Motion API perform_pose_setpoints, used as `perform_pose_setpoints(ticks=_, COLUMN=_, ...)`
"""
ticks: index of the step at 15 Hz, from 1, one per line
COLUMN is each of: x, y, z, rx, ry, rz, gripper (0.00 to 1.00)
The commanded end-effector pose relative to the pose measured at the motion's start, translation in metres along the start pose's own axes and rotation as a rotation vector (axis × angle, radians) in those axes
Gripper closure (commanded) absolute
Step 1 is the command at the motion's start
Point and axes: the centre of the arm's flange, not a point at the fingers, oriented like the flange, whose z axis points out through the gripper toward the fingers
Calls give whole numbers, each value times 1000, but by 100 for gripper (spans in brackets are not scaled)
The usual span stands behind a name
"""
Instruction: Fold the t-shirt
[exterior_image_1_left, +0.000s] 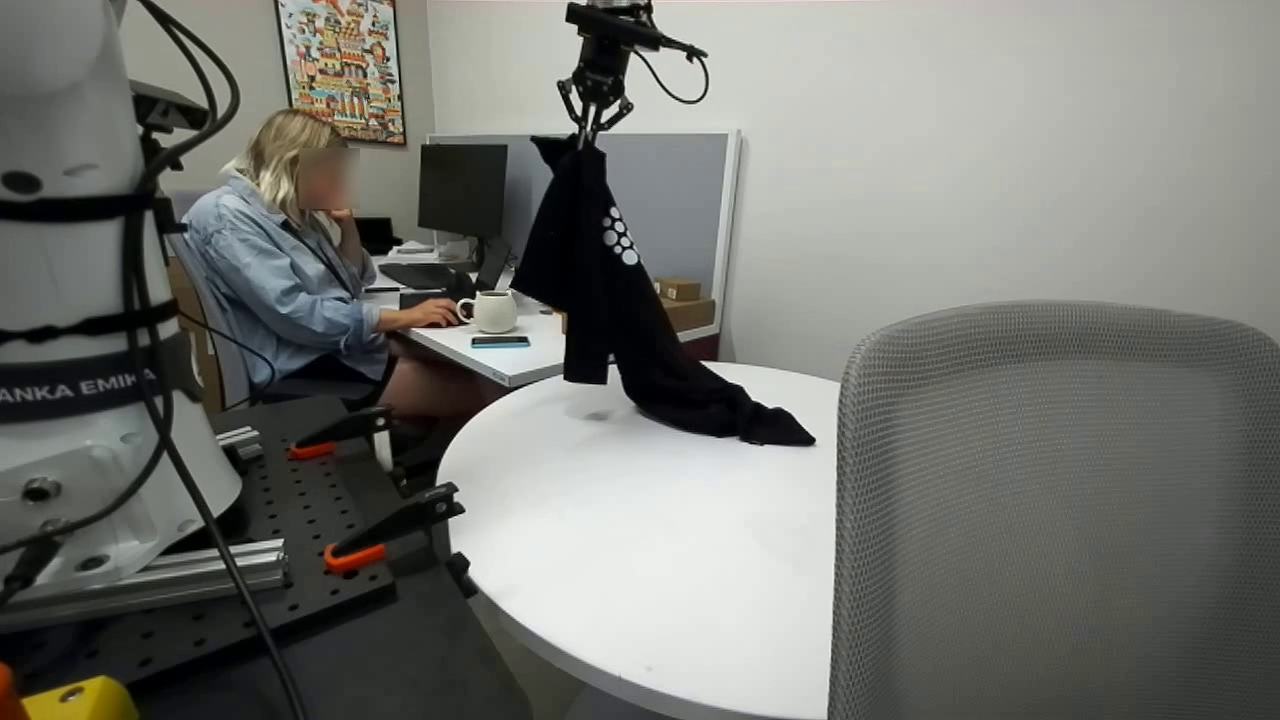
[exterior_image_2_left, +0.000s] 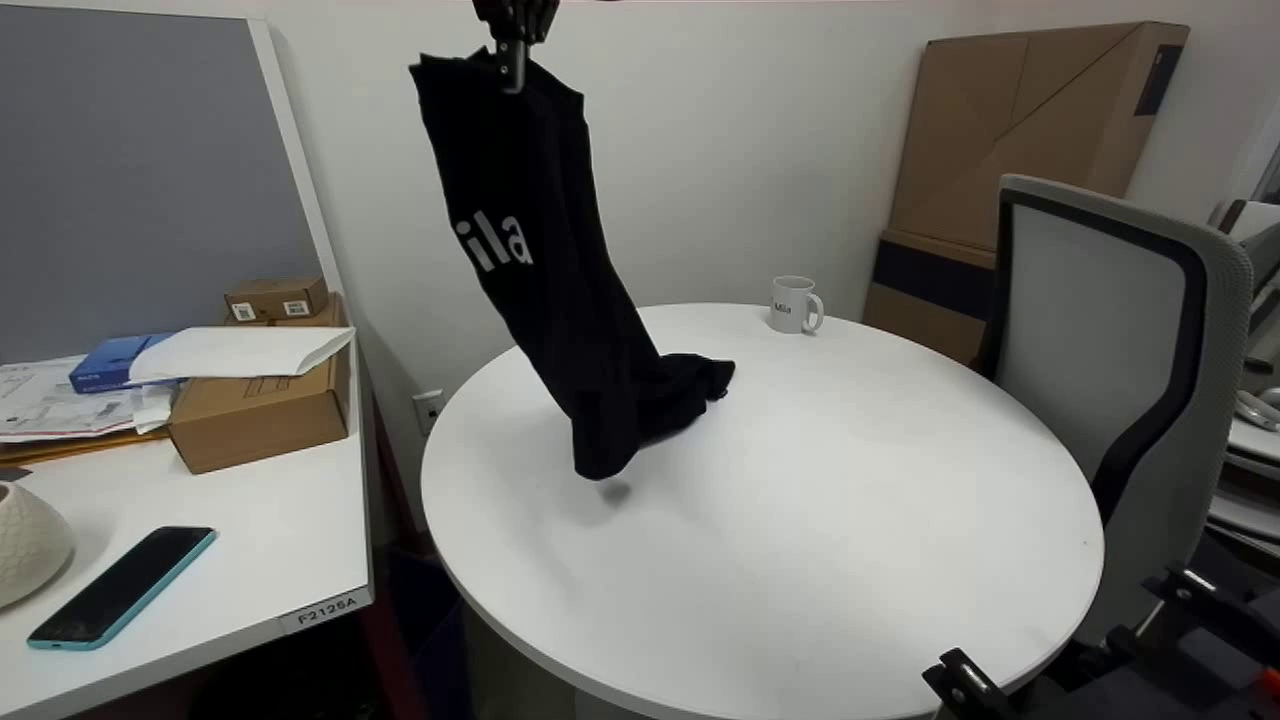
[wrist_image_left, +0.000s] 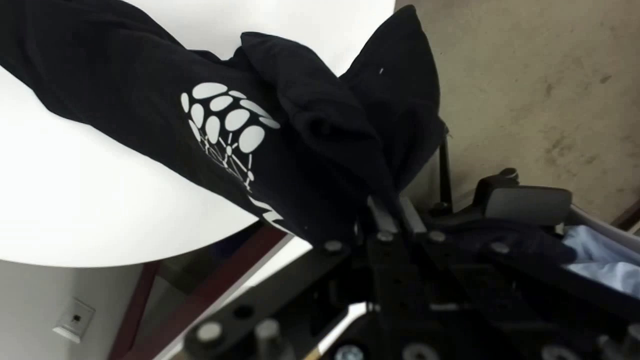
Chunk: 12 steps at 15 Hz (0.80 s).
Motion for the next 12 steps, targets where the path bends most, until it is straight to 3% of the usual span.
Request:
perform_pose_setpoints(ticks=1, x=-16, y=-56, z=-33, rx=25, ry=24, rz=-112, gripper=99)
perform_pose_setpoints(ticks=3, x=-11, y=-66, z=-63, rx=18, ry=74, rz=-116, gripper=99)
perform_pose_setpoints(ticks=9, x=-10, y=-79, z=-170, rx=-55, ry=312, rz=45, gripper=99)
perform_pose_setpoints(ticks=12, x=-6, y=-102, z=-210, rx=-104, ry=395, rz=94, gripper=99)
